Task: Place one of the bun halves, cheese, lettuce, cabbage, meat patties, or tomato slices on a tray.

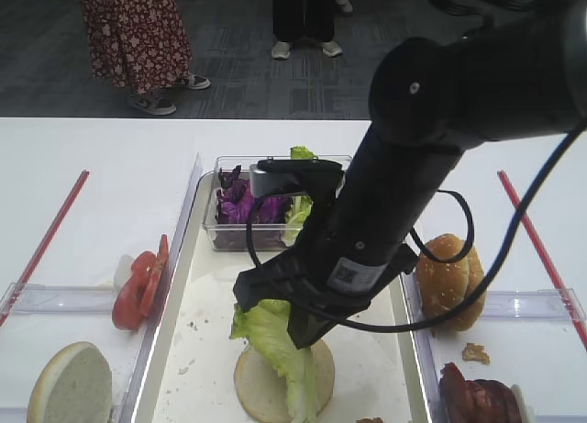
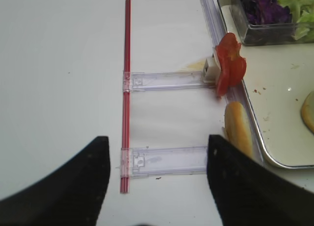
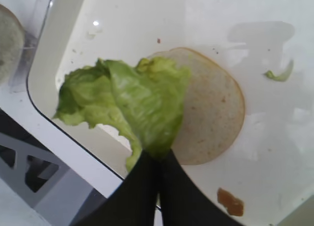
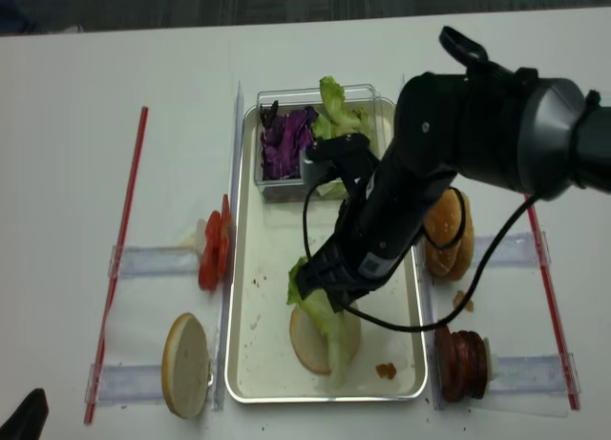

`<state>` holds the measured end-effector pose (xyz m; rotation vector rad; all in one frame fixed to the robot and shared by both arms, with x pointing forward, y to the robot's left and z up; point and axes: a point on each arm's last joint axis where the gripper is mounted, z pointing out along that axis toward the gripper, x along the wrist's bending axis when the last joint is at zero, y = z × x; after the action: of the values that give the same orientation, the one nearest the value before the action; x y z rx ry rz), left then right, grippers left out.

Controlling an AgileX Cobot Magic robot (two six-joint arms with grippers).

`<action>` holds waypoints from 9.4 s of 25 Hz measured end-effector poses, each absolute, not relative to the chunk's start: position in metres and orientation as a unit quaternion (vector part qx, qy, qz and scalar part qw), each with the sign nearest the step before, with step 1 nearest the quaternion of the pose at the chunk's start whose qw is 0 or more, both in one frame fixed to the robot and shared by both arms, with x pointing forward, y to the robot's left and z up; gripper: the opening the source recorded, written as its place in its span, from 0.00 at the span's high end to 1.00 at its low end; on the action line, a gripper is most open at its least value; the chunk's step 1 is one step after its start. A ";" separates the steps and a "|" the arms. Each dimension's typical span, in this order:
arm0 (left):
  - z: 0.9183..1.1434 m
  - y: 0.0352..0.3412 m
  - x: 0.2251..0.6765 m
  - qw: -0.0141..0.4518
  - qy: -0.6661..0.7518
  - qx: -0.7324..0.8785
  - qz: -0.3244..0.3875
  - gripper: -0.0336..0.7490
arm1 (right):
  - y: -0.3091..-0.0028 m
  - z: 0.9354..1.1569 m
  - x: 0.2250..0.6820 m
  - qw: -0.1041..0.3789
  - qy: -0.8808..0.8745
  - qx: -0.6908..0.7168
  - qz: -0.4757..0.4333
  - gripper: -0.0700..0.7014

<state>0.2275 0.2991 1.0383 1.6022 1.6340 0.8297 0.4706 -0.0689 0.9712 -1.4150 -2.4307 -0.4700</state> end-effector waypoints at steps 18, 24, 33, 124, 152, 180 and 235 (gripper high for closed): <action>1.038 0.299 0.228 0.346 0.630 0.617 0.320 0.43 | -0.049 0.945 0.476 0.143 -0.856 -0.484 -0.109 0.86; 1.038 0.299 0.228 0.346 0.630 0.617 0.320 0.43 | -0.050 0.943 0.477 0.136 -0.860 -0.481 -0.104 0.86; 1.038 0.299 0.228 0.346 0.630 0.617 0.320 0.43 | -0.051 0.942 0.479 0.122 -0.865 -0.475 -0.105 0.87; 1.038 0.299 0.228 0.347 0.631 0.616 0.319 0.43 | -0.071 1.026 0.537 0.094 -0.850 -0.509 -0.099 0.37; 1.038 0.299 0.228 0.347 0.631 0.616 0.319 0.43 | -0.296 1.024 0.614 0.008 -0.699 -0.711 -0.074 0.37; 1.038 0.299 0.228 0.347 0.631 0.616 0.319 0.43 | -0.298 1.031 0.496 0.026 -0.704 -0.708 -0.041 0.37; 1.038 0.299 0.228 0.347 0.630 0.617 0.320 0.43 | -0.291 1.037 0.254 -0.268 -0.659 -0.632 -0.309 0.37</action>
<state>0.2275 0.2991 1.0383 1.6014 1.6345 0.8293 0.2541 -0.2906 1.0368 -2.4151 -2.5195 -1.1803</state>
